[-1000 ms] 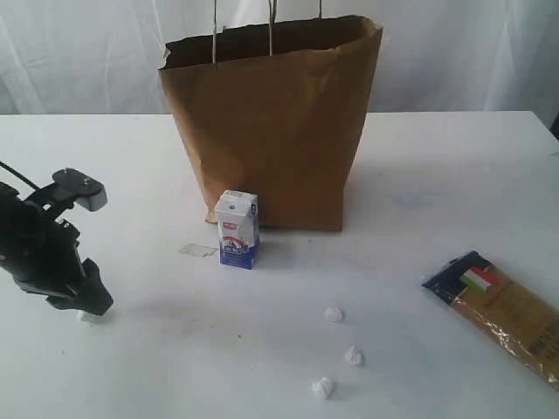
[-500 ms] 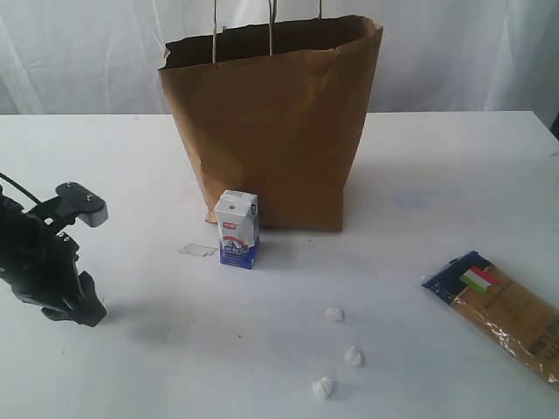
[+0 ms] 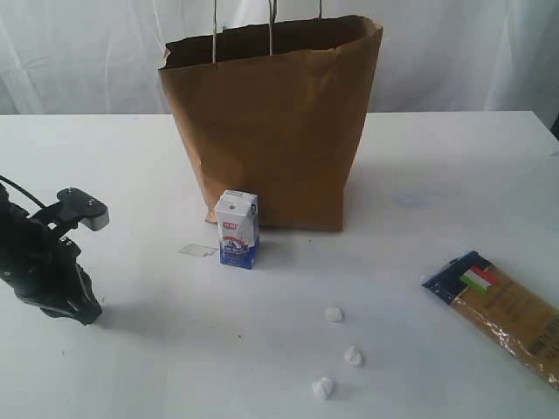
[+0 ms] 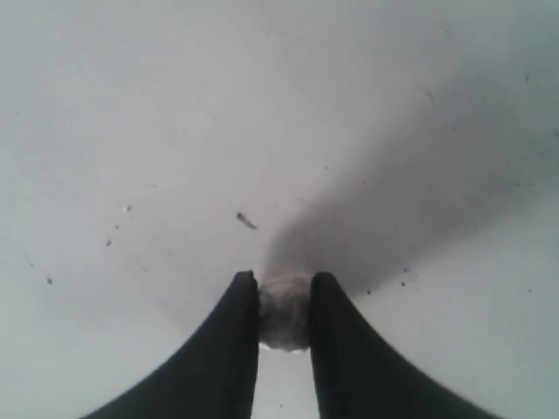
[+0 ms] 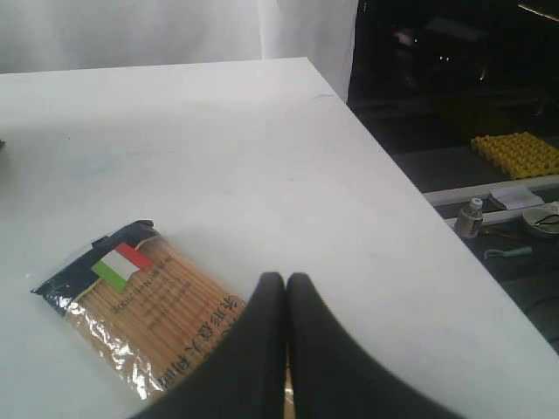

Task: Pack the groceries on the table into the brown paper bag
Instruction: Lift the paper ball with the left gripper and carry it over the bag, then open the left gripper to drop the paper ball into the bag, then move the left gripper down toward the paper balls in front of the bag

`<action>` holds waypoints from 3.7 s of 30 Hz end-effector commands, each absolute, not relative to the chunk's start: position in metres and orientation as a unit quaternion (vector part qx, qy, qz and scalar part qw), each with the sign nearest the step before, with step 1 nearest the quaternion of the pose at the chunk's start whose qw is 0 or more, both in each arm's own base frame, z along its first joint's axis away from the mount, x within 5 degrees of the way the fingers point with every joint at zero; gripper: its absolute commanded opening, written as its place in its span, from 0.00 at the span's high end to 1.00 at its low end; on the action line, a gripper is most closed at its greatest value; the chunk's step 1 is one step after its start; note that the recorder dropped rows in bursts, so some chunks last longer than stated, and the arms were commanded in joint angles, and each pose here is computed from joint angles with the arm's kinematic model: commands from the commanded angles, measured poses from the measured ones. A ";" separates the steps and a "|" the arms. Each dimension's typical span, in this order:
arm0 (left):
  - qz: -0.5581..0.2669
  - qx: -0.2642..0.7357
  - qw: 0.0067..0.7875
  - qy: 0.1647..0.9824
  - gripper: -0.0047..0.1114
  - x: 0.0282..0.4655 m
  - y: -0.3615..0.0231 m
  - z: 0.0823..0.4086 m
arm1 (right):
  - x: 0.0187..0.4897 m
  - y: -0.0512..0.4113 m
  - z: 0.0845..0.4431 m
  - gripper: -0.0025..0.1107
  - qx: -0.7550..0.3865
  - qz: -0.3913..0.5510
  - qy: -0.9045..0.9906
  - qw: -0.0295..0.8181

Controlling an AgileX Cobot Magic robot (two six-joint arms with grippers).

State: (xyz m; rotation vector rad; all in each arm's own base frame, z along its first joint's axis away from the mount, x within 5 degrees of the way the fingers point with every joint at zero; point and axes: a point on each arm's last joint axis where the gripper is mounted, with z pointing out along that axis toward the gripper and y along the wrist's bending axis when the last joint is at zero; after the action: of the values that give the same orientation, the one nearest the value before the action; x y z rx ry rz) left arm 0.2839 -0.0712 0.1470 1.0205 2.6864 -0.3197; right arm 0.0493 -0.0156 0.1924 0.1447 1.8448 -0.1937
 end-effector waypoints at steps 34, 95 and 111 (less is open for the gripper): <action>-0.317 0.366 0.525 0.700 0.96 0.360 -0.127 0.356 | 0.049 -0.016 0.192 0.98 0.055 -0.088 0.792 0.602; -0.379 0.572 0.376 0.623 0.96 0.216 -0.244 0.238 | 0.049 -0.016 0.192 0.98 0.064 -0.081 0.791 0.603; -0.329 0.339 0.292 0.832 0.87 0.263 -0.283 0.152 | 0.049 -0.016 0.192 0.98 0.064 -0.081 0.791 0.603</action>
State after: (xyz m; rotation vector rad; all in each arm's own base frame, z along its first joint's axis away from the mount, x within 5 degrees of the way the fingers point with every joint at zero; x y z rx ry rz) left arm 0.2597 -0.2769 0.1511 1.0557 2.1380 -0.8085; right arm 0.0493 -0.0156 0.1924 0.1550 1.8436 -0.1859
